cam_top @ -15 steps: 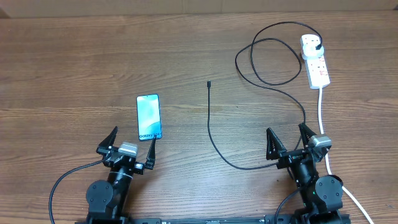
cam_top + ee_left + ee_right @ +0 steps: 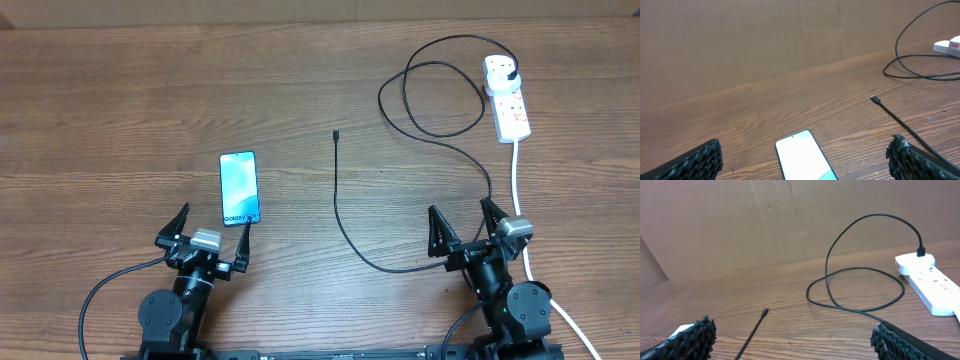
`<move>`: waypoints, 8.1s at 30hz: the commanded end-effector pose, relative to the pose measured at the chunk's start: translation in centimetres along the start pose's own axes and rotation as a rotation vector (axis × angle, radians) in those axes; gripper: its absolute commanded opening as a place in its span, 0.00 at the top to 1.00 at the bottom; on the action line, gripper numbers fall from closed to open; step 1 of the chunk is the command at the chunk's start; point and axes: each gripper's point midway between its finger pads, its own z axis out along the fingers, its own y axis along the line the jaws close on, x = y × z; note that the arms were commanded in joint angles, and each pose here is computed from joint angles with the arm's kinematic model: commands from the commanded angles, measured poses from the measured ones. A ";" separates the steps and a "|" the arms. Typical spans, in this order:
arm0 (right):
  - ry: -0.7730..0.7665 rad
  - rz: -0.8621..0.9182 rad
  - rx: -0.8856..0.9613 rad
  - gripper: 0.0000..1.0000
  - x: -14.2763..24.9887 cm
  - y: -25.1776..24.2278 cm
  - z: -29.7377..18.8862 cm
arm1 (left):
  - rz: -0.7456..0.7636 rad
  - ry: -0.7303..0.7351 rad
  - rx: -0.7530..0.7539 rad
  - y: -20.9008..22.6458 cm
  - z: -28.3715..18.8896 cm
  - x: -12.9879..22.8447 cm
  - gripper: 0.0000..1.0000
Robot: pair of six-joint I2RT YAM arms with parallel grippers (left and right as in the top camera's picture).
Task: Plug charger to phone and switch on socket
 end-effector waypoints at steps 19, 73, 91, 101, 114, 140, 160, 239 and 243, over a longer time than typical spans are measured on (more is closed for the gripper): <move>-0.006 -0.003 -0.007 0.00 0.1 0.1 0.0 | 0.016 -0.008 0.000 0.0 0.0 0.0 0.00; -0.006 -0.003 -0.007 0.00 0.1 0.1 0.0 | 0.016 -0.003 -0.023 0.4 0.0 0.1 0.00; -0.006 -0.003 -0.007 0.00 0.1 0.1 0.0 | 0.016 -0.003 -0.023 0.4 0.0 0.1 0.00; -0.006 -0.003 -0.007 0.00 0.1 0.1 0.0 | 0.016 -0.003 -0.023 0.4 0.0 0.1 0.00; -0.006 -0.003 -0.007 0.00 0.1 0.1 0.0 | 0.016 -0.003 -0.023 0.4 0.0 0.1 0.00; -0.006 -0.003 -0.007 0.00 0.1 0.1 0.0 | 0.016 -0.003 -0.023 0.4 0.0 0.1 0.00; -0.006 -0.003 -0.007 0.00 0.1 0.1 0.0 | 0.016 -0.003 -0.023 0.4 0.0 0.1 0.00; 0.038 -0.042 0.035 0.00 -6.4 1.2 0.5 | -0.062 -0.023 -0.026 1.5 -0.9 -7.1 0.00; 0.117 -0.041 0.054 0.00 -7.1 1.4 1.3 | -0.069 0.029 -0.012 1.7 0.0 -8.7 0.00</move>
